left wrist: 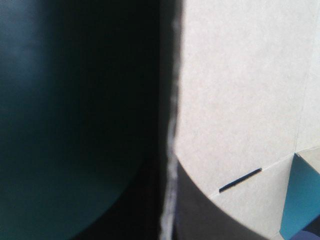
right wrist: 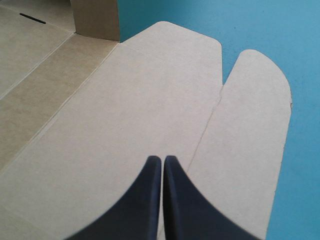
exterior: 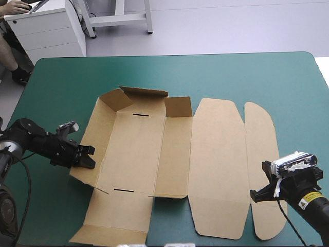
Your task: Fold the box
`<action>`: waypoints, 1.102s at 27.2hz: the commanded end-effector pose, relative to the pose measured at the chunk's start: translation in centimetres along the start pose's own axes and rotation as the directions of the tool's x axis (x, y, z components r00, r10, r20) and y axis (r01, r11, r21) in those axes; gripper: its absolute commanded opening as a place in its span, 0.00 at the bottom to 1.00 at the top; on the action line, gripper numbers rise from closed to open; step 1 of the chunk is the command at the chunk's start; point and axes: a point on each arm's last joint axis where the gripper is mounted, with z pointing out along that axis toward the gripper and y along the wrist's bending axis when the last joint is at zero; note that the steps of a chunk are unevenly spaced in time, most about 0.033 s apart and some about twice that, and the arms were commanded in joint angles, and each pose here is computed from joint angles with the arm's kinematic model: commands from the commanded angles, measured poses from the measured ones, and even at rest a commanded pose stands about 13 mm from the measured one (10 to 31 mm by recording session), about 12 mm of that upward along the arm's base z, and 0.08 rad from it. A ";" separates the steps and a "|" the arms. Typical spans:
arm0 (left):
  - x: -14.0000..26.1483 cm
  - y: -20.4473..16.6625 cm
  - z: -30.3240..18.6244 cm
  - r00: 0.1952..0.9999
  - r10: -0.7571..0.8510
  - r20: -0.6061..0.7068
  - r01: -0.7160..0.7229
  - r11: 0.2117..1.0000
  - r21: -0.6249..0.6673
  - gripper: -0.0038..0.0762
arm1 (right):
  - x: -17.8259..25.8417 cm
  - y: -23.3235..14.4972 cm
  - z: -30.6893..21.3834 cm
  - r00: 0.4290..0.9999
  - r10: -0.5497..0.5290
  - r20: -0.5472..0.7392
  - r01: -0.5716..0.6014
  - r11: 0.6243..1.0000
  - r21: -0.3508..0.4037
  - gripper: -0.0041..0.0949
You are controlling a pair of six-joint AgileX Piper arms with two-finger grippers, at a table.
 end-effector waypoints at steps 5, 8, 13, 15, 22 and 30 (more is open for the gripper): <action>-3.0 -6.2 -4.3 0.976 0.212 -0.049 -0.215 0.908 -0.360 0.04 | -1.3 -0.2 -0.4 0.996 -0.033 0.086 0.031 0.999 0.023 0.04; -4.5 -8.9 -4.5 0.948 0.312 -0.071 -0.301 0.793 -0.530 0.04 | -1.3 -0.2 -0.4 0.996 -0.036 0.085 0.034 0.999 0.023 0.04; -7.6 -11.6 -4.1 0.927 0.372 -0.052 -0.302 0.655 -0.692 0.04 | -0.9 -0.1 -0.3 0.999 -0.032 0.044 0.031 0.999 0.015 0.04; -8.6 -12.8 -3.5 0.905 0.419 -0.072 -0.343 0.620 -0.706 0.04 | -0.6 -0.1 -0.3 0.999 -0.032 0.012 0.032 0.999 0.010 0.04; -10.2 -17.7 -0.2 0.704 0.641 -0.304 -0.567 0.250 -0.785 0.04 | -0.1 0.0 -0.3 0.999 -0.028 -0.042 0.028 1.000 -0.001 0.04; -8.5 -24.9 1.7 0.373 0.828 -0.419 -0.566 -0.155 -0.810 0.04 | -0.1 0.0 -0.3 0.999 -0.028 -0.040 0.028 1.000 -0.001 0.04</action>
